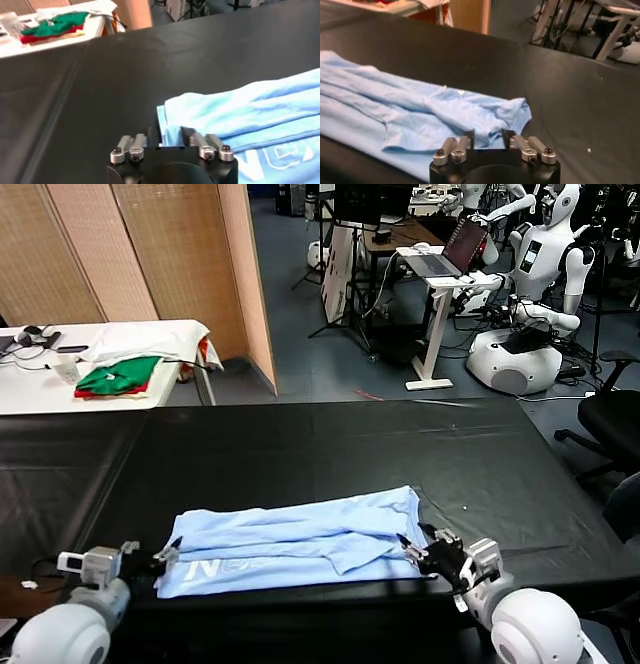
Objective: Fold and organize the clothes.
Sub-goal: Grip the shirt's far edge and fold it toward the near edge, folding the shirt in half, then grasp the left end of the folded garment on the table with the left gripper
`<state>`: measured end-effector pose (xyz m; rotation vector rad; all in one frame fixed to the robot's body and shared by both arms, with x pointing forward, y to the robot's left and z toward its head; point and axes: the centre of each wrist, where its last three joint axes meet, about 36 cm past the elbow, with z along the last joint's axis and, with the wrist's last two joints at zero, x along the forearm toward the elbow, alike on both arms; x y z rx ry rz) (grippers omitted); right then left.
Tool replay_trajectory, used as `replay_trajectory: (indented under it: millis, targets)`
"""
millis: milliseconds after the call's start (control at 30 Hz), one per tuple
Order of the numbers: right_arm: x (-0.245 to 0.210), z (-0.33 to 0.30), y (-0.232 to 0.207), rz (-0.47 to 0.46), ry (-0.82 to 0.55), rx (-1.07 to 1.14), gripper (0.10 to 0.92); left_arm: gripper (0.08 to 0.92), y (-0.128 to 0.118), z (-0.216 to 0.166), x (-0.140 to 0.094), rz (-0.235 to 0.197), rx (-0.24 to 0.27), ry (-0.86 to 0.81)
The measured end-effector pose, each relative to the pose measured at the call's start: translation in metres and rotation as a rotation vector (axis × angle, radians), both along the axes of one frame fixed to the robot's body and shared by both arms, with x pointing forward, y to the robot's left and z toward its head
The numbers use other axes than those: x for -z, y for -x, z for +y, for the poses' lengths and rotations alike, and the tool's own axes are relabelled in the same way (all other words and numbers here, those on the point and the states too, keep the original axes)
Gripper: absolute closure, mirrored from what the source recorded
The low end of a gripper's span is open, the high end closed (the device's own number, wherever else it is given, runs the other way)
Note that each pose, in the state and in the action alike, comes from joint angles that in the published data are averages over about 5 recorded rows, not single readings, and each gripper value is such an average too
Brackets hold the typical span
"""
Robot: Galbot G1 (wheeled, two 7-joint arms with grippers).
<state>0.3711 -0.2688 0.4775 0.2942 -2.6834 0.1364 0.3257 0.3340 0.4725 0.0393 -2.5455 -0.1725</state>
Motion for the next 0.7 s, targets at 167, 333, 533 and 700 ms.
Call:
replay_trajectory:
  millis: [167,333,533,700]
  targets:
    - [0.02,0.006,-0.03,0.027,-0.045,0.029,0.115,0.093,-0.021,-0.001,0.011,0.001,-0.001,0.132]
    - [0.038,0.015,-0.051,0.057,-0.075,0.041,0.115,0.093,-0.034,0.001,0.021,0.008,-0.003,0.179]
    - [0.054,0.02,-0.066,0.094,-0.085,0.059,0.122,0.092,-0.043,0.007,0.031,0.032,-0.013,0.232]
    - [0.062,0.022,-0.069,0.112,-0.09,0.06,0.235,0.135,-0.046,0.008,0.035,0.043,-0.02,0.264]
